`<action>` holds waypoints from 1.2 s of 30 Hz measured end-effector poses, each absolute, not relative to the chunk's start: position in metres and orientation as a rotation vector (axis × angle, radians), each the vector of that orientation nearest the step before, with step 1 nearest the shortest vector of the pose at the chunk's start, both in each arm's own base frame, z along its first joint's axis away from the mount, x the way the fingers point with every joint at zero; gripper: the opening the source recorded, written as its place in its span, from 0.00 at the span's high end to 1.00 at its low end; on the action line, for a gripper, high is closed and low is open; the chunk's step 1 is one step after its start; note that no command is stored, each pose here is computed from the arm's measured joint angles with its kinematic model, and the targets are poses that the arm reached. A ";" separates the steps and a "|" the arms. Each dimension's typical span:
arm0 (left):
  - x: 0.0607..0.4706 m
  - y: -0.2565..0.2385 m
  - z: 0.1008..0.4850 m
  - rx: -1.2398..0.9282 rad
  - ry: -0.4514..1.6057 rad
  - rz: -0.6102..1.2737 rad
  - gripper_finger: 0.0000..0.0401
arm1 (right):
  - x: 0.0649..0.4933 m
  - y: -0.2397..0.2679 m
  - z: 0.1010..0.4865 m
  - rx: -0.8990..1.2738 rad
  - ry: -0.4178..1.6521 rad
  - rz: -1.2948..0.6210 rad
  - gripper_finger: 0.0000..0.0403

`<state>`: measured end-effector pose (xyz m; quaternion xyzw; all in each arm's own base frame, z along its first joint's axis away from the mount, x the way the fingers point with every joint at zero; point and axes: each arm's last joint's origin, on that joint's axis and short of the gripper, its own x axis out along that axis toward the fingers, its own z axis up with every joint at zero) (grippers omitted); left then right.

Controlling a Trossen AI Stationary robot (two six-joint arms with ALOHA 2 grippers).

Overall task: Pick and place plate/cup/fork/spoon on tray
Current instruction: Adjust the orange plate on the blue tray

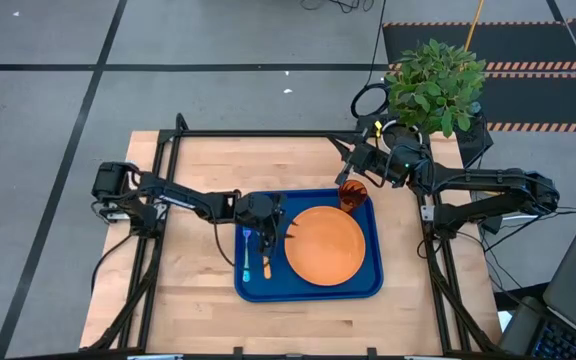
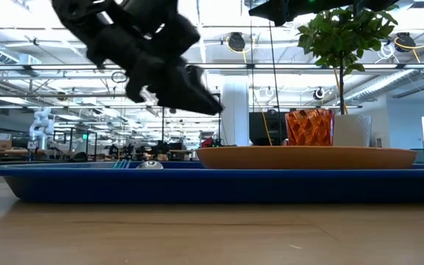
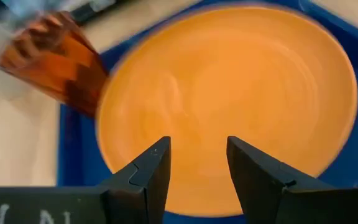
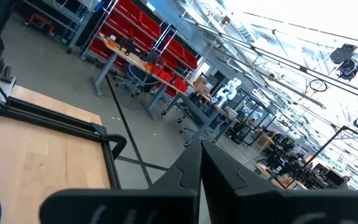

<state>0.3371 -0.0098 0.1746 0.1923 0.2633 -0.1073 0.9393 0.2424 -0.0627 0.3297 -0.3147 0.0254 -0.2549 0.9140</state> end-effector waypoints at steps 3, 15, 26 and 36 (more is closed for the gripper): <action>0.350 -0.010 0.171 0.404 0.606 -0.238 0.60 | 0.242 -0.063 0.330 -0.648 0.053 -0.525 1.00; 0.378 -0.010 0.145 0.410 0.819 -0.261 0.60 | 0.243 -0.063 0.328 -0.648 0.066 -0.520 1.00; 0.370 -0.010 0.140 0.391 0.925 -0.277 0.60 | 0.243 -0.063 0.328 -0.648 0.068 -0.520 1.00; 0.367 -0.010 0.138 0.385 0.964 -0.283 0.60 | 0.243 -0.063 0.328 -0.648 0.068 -0.520 1.00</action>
